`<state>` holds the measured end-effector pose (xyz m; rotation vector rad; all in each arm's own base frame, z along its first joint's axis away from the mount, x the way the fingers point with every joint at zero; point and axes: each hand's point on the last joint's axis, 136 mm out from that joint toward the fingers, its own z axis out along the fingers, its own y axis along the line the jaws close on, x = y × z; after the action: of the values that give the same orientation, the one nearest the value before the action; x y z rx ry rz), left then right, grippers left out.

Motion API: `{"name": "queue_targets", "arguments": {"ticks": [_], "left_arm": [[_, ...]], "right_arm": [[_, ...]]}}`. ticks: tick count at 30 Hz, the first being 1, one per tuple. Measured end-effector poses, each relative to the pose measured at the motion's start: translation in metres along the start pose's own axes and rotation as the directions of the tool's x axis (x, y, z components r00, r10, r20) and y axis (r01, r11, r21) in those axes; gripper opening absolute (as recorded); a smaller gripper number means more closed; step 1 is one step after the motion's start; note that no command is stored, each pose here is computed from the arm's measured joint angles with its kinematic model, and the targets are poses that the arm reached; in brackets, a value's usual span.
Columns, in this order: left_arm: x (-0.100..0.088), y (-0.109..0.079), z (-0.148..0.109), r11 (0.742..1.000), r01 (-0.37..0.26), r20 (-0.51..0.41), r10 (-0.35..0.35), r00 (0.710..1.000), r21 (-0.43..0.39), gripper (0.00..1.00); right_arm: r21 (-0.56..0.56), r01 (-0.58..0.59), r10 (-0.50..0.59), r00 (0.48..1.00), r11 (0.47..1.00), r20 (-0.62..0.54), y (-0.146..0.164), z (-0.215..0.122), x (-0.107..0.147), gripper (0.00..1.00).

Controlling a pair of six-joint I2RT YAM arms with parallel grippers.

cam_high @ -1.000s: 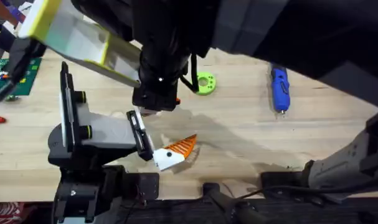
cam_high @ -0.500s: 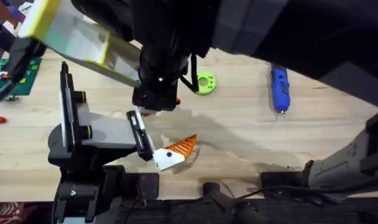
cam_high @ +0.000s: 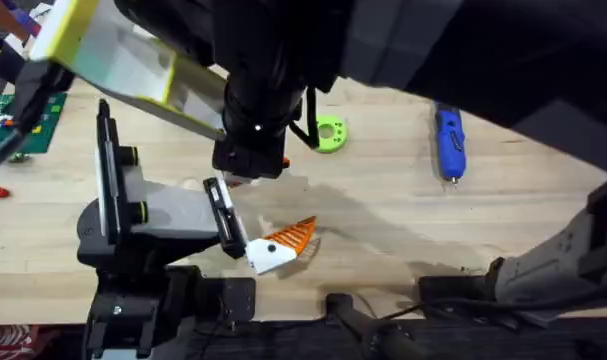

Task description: Pick up the gripper from the table and insert it into the empty holder that is missing its gripper. Then pick up a screw, insert it into the mounting hole, and use the screwdriver to tighten it. Finally, clean up the table by picking up the vegetable and placing it into the bucket.

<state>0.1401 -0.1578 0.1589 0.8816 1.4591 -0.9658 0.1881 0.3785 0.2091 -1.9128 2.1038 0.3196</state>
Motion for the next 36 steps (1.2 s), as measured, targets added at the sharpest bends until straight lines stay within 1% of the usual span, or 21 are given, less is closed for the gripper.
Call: {"name": "queue_targets", "arguments": {"ticks": [1, 2, 3, 7, 8, 9, 11, 21, 29, 33, 36], "left_arm": [[0.000, 0.000, 0.000, 1.000, 0.000, 0.000, 0.000, 1.000, 0.000, 0.986], [0.000, 0.000, 0.000, 1.000, -0.001, 0.000, 0.001, 1.000, 0.000, 0.986], [0.000, 0.000, 0.000, 1.000, -0.002, 0.000, 0.002, 1.000, -0.001, 0.986], [0.000, 0.000, 0.000, 1.000, -0.006, 0.001, 0.006, 1.000, 0.000, 0.986], [0.000, 0.000, 0.000, 1.000, -0.008, 0.000, 0.008, 1.000, 0.000, 0.986], [0.000, 0.000, 0.000, 1.000, -0.010, 0.000, 0.010, 1.000, 0.000, 0.986], [0.000, 0.000, 0.000, 1.000, -0.013, 0.001, 0.013, 1.000, 0.000, 0.986], [0.000, 0.000, 0.000, 1.000, -0.018, 0.001, 0.018, 1.000, 0.000, 0.986], [0.000, 0.000, 0.000, 1.000, -0.021, 0.001, 0.021, 1.000, 0.000, 0.986], [0.000, 0.000, 0.000, 1.000, -0.021, 0.001, 0.021, 1.000, 0.000, 0.987], [0.000, 0.000, 0.000, 1.000, -0.021, 0.001, 0.021, 1.000, 0.000, 0.986]], "right_arm": [[0.000, 0.000, 0.000, 1.000, 1.000, 0.000, 0.000, 0.000, 0.000, 0.022], [-0.001, -0.001, 0.001, 1.000, 1.000, -0.001, 0.000, 0.000, 0.000, 0.082], [-0.004, -0.001, 0.001, 1.000, 1.000, -0.003, 0.001, 0.000, 0.001, 0.193], [-0.005, 0.004, -0.004, 1.000, 1.000, -0.013, 0.002, 0.000, 0.003, 0.804], [-0.002, 0.003, -0.003, 1.000, 1.000, -0.018, 0.000, 0.000, 0.004, 0.930], [0.001, 0.002, -0.002, 1.000, 1.000, -0.019, -0.002, 0.000, 0.005, 0.977], [0.003, 0.001, 0.000, 1.000, 1.000, -0.019, -0.003, 0.000, 0.006, 0.995], [0.003, 0.001, 0.000, 1.000, 1.000, -0.025, -0.002, -0.002, 0.007, 0.995], [0.024, 0.003, -0.003, 1.000, 1.000, -0.016, -0.004, -0.022, 0.003, 0.995], [0.047, -0.024, 0.023, 1.000, 0.999, 0.006, -0.014, -0.034, 0.001, 0.996], [0.067, -0.073, 0.072, 0.997, 0.995, 0.010, -0.030, -0.046, 0.008, 0.996]]}}
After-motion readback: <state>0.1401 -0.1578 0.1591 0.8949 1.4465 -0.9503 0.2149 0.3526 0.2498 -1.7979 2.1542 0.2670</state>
